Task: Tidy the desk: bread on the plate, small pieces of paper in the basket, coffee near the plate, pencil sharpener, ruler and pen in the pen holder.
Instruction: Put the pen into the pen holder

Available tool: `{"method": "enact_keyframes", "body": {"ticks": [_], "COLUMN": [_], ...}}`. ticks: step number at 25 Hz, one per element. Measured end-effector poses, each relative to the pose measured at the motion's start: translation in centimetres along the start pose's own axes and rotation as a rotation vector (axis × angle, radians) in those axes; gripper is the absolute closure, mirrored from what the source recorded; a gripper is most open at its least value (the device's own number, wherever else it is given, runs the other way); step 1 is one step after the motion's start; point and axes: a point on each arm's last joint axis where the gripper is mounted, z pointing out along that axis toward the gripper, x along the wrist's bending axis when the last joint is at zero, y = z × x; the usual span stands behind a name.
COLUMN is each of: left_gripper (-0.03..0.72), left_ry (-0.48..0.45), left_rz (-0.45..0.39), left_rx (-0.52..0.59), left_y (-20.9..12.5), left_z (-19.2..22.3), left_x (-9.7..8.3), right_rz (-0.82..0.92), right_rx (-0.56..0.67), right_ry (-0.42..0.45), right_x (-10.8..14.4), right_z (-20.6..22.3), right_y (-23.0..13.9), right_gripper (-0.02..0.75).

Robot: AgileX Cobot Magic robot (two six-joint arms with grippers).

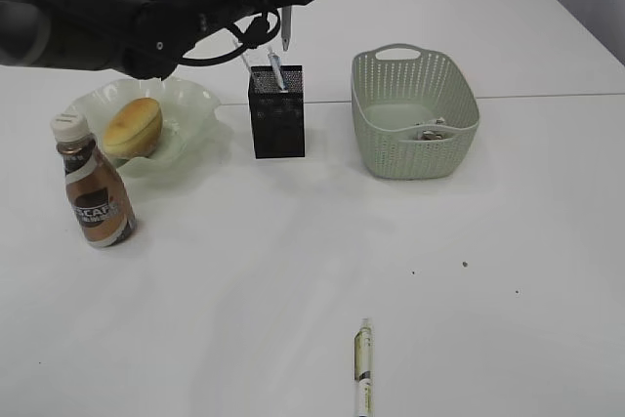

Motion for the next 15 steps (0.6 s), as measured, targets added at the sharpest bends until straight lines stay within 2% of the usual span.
{"method": "enact_keyframes", "body": {"ticks": [4,15], "left_gripper": [0.633,0.633], "left_ry": [0.019,0.029], "left_rz": [-0.027,-0.035], "left_rx": [0.007,0.009], "left_y": [-1.6,-5.3], "left_z": [0.6,2.6], "left_x": [0.6,1.3], "right_rz": [0.0,0.0], "right_rx": [0.0,0.0], "right_ry": [0.0,0.0], "right_x": [0.0,0.0], "right_z": [0.0,0.0], "right_y": [0.0,0.0], "right_gripper": [0.388,0.387]}}
